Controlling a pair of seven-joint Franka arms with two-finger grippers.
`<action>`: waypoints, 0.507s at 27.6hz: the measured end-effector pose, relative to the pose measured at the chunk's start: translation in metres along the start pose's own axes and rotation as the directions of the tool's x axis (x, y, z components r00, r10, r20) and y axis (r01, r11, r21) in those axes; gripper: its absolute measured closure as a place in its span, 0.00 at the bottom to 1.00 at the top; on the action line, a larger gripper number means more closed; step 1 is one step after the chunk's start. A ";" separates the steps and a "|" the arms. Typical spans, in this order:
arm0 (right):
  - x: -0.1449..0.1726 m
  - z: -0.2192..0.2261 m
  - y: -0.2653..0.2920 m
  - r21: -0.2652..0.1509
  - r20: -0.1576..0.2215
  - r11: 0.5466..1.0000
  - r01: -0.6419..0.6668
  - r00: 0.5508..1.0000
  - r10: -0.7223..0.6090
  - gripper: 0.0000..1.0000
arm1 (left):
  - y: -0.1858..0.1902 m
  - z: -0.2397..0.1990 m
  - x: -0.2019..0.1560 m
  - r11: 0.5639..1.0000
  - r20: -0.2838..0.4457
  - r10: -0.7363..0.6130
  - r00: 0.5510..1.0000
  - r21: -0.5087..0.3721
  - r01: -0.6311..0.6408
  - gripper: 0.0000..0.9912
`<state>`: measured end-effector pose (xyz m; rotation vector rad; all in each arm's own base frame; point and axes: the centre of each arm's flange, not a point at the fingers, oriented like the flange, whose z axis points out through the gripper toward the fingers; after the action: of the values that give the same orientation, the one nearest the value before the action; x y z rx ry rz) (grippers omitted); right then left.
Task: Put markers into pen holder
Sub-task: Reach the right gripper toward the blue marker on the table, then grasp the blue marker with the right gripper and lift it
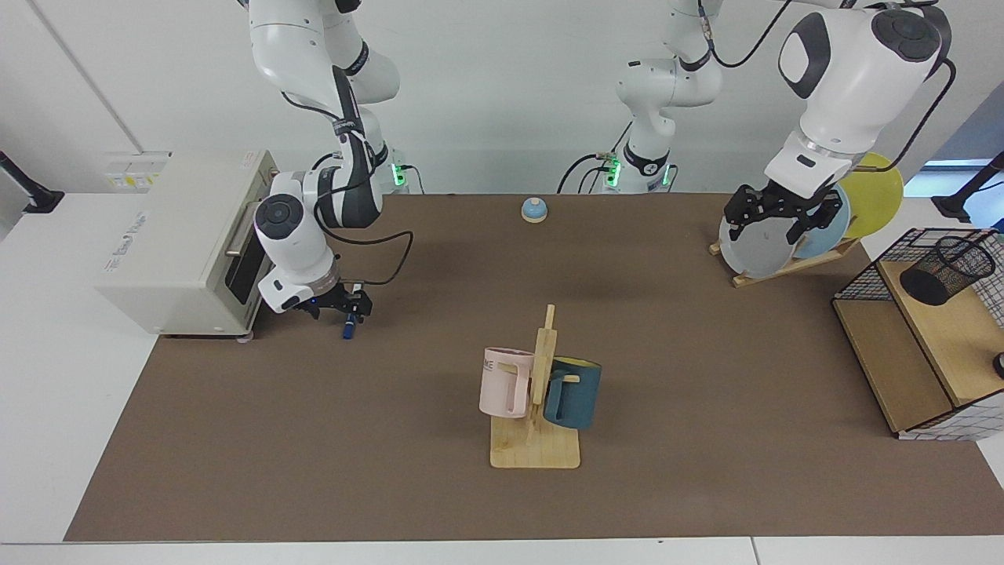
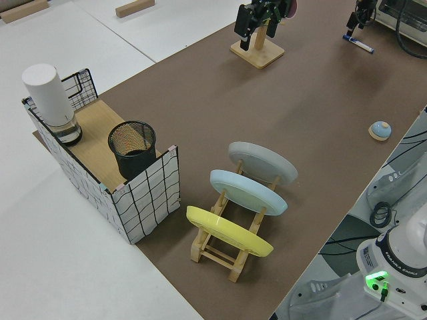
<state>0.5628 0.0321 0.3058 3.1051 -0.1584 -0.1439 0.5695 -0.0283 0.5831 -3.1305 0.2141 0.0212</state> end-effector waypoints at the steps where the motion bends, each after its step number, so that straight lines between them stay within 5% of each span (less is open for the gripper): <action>1: 0.000 0.002 -0.001 -0.001 0.003 1.000 0.002 1.000 -0.002 0.00 | 0.000 0.000 0.000 1.000 0.000 0.000 1.000 0.000 0.000 0.00; 10: -0.003 0.015 -0.006 -0.004 0.011 1.000 0.011 1.000 -0.011 0.00 | 0.000 0.000 0.000 1.000 0.000 0.000 1.000 0.000 0.000 0.00; 14: -0.003 0.018 -0.006 -0.005 0.011 1.000 0.010 1.000 -0.010 0.15 | 0.000 0.000 0.000 1.000 0.000 0.000 1.000 0.000 0.000 0.00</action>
<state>0.5589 0.0379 0.2878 3.1011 -0.1419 -0.1616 0.5696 -0.0281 0.5831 -3.1306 0.2136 0.0212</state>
